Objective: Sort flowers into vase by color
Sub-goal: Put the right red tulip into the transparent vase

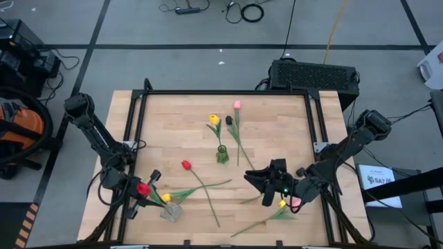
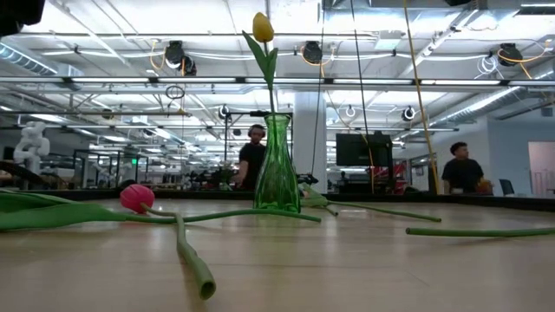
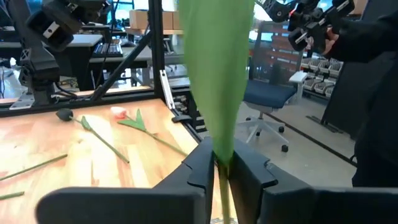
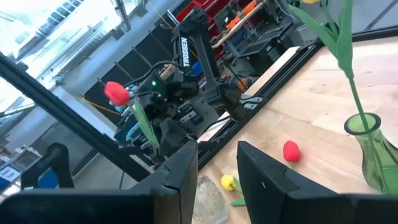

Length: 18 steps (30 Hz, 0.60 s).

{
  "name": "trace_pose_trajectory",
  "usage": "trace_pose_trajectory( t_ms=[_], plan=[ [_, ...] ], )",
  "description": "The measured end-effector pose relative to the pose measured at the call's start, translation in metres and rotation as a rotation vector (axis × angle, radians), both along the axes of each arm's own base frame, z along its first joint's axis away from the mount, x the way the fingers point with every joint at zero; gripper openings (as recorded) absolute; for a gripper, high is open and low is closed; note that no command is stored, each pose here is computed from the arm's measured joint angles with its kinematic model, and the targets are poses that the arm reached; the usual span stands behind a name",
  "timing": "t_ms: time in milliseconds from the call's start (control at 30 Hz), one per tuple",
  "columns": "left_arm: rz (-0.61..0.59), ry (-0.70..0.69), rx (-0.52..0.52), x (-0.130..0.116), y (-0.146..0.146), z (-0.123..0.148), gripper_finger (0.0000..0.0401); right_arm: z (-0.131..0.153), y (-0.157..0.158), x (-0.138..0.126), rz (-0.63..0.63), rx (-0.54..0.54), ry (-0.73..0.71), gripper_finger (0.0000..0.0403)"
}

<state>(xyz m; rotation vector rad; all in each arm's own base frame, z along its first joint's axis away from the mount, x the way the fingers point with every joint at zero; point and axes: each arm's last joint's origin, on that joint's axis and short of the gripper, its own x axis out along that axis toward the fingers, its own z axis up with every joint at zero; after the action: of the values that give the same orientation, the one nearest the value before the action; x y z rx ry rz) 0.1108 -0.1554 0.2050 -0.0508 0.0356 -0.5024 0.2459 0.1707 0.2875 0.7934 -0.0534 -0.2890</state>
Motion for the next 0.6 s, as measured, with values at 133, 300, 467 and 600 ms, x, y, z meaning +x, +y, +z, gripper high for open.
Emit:
trace_pose_trajectory(
  t_ms=[133, 300, 467, 600],
  plan=[
    [0.0, 0.0, 0.0, 0.0, 0.0, 0.0, 0.0055, 0.001, -0.003, 0.002, -0.014, 0.005, -0.007, 0.0105],
    [0.0, 0.0, -0.001, 0.0, 0.0, 0.0, 0.0057, 0.001, -0.007, 0.005, -0.032, 0.016, -0.01, 0.0105],
    [0.0, 0.002, -0.001, 0.0, 0.0, 0.0, 0.0058, 0.001, -0.012, 0.008, -0.051, 0.032, -0.017, 0.0105],
    [0.0, 0.015, 0.02, 0.0, 0.0, -0.002, 0.0059, 0.003, -0.014, 0.009, -0.061, 0.046, -0.035, 0.0105]
  ],
)
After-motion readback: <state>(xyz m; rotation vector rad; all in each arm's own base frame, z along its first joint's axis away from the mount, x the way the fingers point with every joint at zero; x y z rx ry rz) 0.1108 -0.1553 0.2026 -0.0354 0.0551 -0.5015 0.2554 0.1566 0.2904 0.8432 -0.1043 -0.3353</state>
